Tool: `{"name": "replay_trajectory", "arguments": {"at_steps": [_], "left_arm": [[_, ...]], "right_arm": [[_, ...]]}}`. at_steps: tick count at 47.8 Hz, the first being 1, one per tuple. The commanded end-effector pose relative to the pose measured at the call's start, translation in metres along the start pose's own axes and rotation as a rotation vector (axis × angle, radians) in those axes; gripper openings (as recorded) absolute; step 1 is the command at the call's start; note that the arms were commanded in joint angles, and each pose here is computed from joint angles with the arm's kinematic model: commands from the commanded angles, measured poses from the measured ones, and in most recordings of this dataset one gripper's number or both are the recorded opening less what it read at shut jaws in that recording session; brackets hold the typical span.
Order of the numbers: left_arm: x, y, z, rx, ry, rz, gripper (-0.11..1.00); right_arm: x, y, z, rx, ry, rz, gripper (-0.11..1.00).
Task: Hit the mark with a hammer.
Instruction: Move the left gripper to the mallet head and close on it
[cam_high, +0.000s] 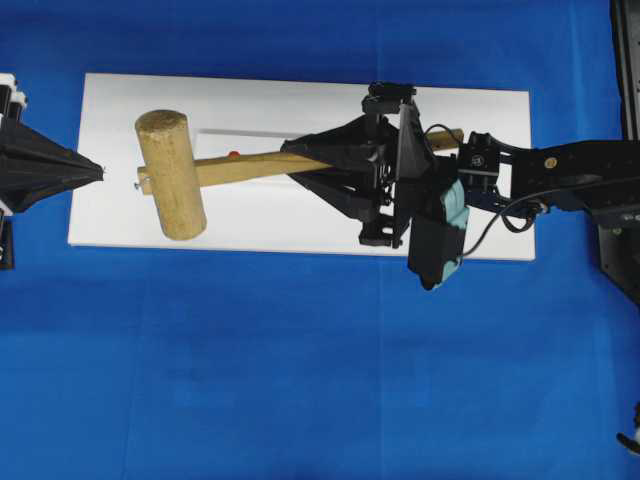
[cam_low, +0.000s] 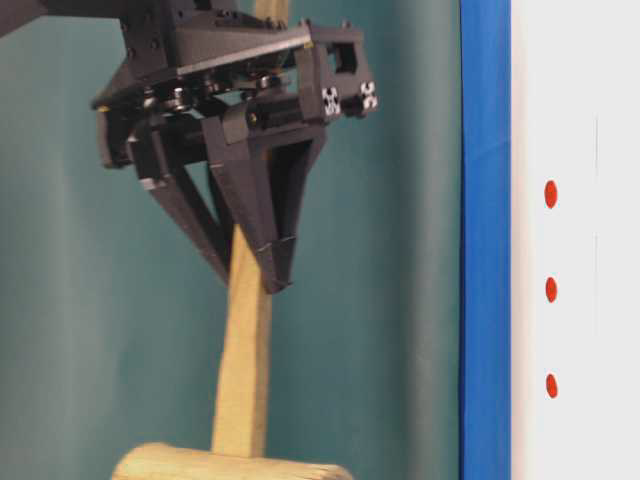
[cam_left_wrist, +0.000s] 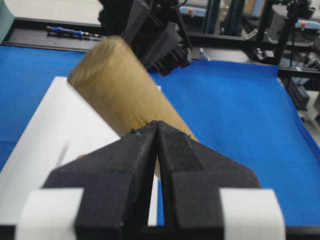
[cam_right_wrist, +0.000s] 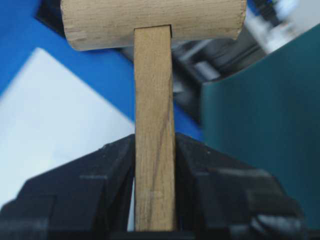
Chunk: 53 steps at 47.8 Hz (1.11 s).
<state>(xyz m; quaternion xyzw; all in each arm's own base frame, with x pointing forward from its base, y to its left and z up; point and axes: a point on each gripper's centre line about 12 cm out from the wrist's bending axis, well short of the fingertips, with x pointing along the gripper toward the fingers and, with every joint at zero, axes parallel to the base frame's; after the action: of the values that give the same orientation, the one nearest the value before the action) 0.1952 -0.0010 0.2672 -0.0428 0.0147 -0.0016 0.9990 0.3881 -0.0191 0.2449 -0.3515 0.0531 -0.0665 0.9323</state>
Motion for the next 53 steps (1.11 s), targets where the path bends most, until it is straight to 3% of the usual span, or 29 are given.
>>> {"name": "replay_trajectory", "arguments": {"at_steps": [1,10,23,38,41,48,53], "left_arm": [[0.0017,0.0001,0.0029,-0.002,-0.006,0.001,0.00],[0.0015,0.0001,0.0032,-0.005,-0.008,0.002,0.00],[0.0013,0.0005,0.0040,-0.017,-0.014,0.004,0.00],[0.0023,0.0094,0.0029,-0.124,-0.015,0.048,0.02],[0.0028,0.0092,0.0023,-0.138,-0.012,0.047,0.14],[0.0046,0.0092,0.0003,-0.161,-0.003,0.047,0.60],[0.0065,0.0092,0.0007,-0.162,-0.011,0.046,0.86]], "right_arm": [[-0.0028,-0.0162,0.0146,-0.046,-0.048,-0.069,0.09],[-0.0033,-0.0159,0.0140,-0.144,-0.032,-0.080,0.09],[-0.0034,-0.0143,0.0169,-0.160,-0.034,-0.082,0.09],[-0.0027,-0.0144,0.0230,-0.158,-0.053,-0.091,0.09],[-0.0027,-0.0144,0.0230,-0.158,-0.053,-0.091,0.09],[-0.0027,-0.0145,0.0232,-0.160,-0.055,-0.092,0.09],[-0.0027,-0.0145,0.0232,-0.160,-0.055,-0.092,0.09]]}}
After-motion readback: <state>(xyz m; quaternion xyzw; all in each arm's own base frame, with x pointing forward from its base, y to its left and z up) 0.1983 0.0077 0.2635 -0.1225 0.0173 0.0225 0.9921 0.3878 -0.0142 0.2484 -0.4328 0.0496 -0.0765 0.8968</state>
